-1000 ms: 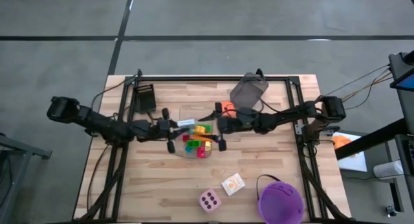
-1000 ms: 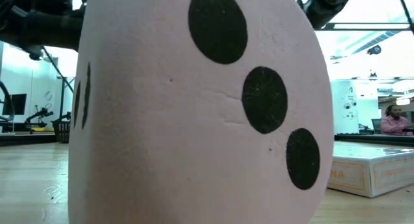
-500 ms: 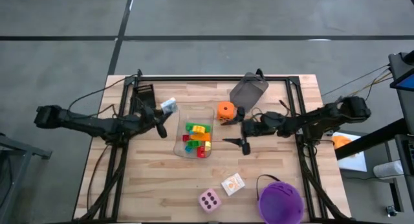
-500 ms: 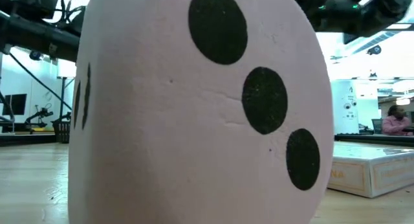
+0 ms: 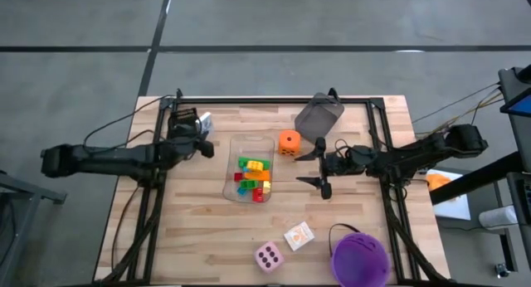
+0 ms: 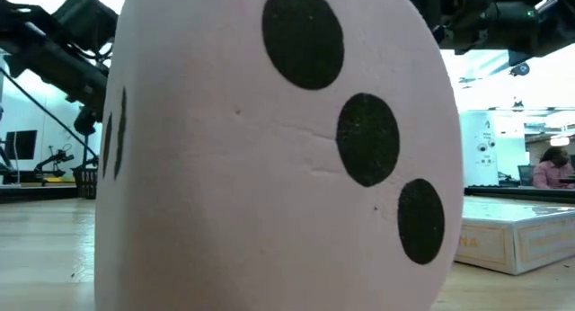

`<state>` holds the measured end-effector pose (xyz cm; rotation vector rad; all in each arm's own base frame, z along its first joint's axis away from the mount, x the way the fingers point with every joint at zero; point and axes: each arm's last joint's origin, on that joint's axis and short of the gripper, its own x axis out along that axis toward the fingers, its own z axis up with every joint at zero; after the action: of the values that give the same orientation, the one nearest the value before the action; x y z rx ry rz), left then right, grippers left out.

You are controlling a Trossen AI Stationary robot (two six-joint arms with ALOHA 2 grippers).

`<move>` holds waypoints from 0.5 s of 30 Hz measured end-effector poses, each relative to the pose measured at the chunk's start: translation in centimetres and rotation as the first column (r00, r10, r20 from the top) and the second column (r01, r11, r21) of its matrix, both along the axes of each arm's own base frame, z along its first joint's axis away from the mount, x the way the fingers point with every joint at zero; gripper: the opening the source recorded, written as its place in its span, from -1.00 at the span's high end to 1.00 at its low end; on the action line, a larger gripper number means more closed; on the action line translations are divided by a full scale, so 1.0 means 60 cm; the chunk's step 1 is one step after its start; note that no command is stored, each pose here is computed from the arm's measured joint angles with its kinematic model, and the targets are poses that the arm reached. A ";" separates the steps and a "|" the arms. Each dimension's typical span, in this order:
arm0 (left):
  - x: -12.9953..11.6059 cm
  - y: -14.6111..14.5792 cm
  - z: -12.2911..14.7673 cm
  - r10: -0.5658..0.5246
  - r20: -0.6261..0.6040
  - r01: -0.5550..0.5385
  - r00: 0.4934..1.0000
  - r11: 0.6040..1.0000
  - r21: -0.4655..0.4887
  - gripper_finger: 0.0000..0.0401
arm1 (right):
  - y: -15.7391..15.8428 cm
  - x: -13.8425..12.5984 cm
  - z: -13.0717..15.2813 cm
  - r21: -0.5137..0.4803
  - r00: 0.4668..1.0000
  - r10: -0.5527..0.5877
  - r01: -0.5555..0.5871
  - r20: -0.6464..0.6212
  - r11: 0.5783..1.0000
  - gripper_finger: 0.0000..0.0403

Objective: Pick & Place Toys
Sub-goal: Put the blue deck of cards into the black basket

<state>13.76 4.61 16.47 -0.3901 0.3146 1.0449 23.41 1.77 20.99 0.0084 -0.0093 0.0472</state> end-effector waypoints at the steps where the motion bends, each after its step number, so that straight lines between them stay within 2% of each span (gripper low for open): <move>1: -0.003 0.003 -0.003 0.022 -0.023 -0.022 1.000 1.000 -0.011 0.70 | 0.000 0.001 -0.002 0.000 1.000 0.000 0.000 -0.004 1.000 -0.46; 10: 0.004 0.023 -0.009 0.110 -0.143 -0.118 0.984 0.992 -0.050 0.70 | 0.000 0.004 -0.008 -0.002 1.000 -0.002 0.001 -0.026 1.000 -0.46; 15: -0.003 0.030 -0.009 0.197 -0.256 -0.211 0.946 0.977 -0.029 0.70 | 0.000 0.004 -0.008 -0.001 1.000 -0.002 0.002 -0.027 1.000 -0.46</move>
<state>13.58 6.42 15.93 -0.3455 0.5409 1.2952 23.67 1.78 20.51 0.0075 0.0172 0.0449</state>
